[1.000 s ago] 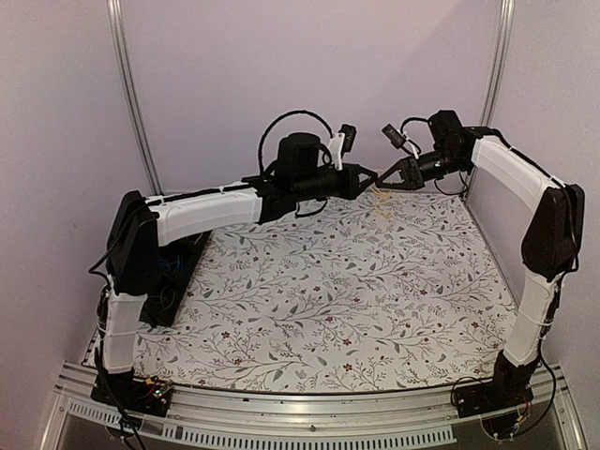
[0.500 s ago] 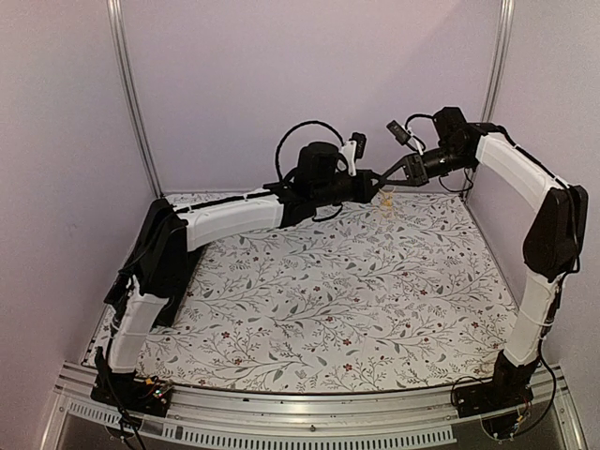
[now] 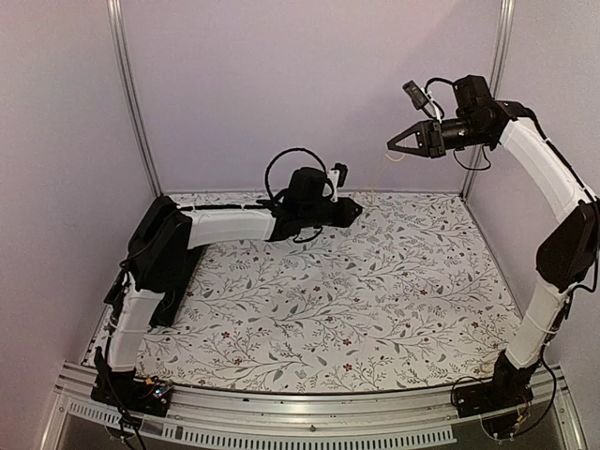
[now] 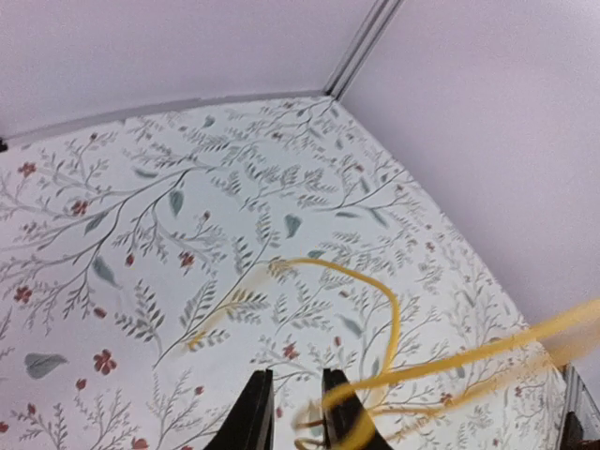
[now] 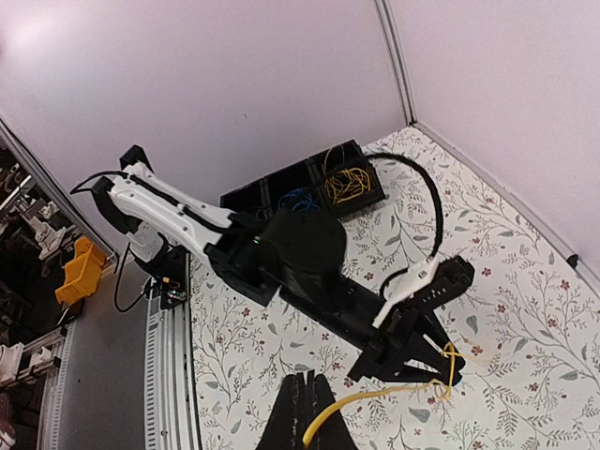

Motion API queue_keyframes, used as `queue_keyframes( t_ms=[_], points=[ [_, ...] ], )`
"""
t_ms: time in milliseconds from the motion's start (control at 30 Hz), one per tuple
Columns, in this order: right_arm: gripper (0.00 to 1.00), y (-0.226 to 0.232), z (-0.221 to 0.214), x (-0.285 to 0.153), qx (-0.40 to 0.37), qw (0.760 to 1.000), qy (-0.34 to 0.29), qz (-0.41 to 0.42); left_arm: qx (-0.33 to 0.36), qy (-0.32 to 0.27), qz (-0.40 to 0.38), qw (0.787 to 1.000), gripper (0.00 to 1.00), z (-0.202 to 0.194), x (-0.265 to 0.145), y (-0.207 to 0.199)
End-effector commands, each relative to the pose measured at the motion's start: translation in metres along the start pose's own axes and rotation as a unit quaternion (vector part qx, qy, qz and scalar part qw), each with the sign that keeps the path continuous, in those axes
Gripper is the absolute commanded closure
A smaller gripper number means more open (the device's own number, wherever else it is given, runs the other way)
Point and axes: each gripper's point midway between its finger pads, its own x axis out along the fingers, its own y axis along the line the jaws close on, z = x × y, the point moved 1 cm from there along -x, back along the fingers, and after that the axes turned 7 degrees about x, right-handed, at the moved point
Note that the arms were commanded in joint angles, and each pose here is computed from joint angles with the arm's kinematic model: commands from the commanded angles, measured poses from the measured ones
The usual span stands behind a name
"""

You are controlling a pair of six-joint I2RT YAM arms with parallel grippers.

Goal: Untangle the cables

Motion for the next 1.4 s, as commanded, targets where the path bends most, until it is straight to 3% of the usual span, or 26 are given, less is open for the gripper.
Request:
queue_keyframes(
  t_ms=[0, 167, 367, 567, 1033, 1367],
  points=[
    [1.00, 0.046, 0.029, -0.023, -0.061, 0.997, -0.043, 0.034, 0.004, 0.113, 0.093, 0.989, 0.79, -0.075, -0.004, 0.063],
    [1.00, 0.052, 0.036, -0.027, -0.074, 0.995, -0.050, 0.036, -0.011, 0.146, 0.155, 0.977, 0.78, -0.091, -0.016, 0.085],
    [1.00, 0.058, 0.040, -0.031, -0.086, 0.994, -0.055, 0.036, -0.020, 0.160, 0.175, 0.971, 0.78, -0.102, -0.036, 0.094],
    [1.00, 0.082, 0.067, -0.052, -0.135, 0.987, -0.090, 0.011, -0.038, 0.203, 0.204, 0.957, 0.76, -0.142, -0.064, 0.117],
    [1.00, 0.136, 0.121, -0.105, -0.183, 0.967, -0.178, -0.001, -0.016, 0.254, 0.249, 0.935, 0.52, -0.167, -0.085, 0.140],
    [1.00, 0.142, 0.122, -0.129, -0.171, 0.966, -0.194, -0.024, -0.089, 0.219, 0.340, 0.910, 0.31, -0.120, -0.130, 0.209]
  ],
)
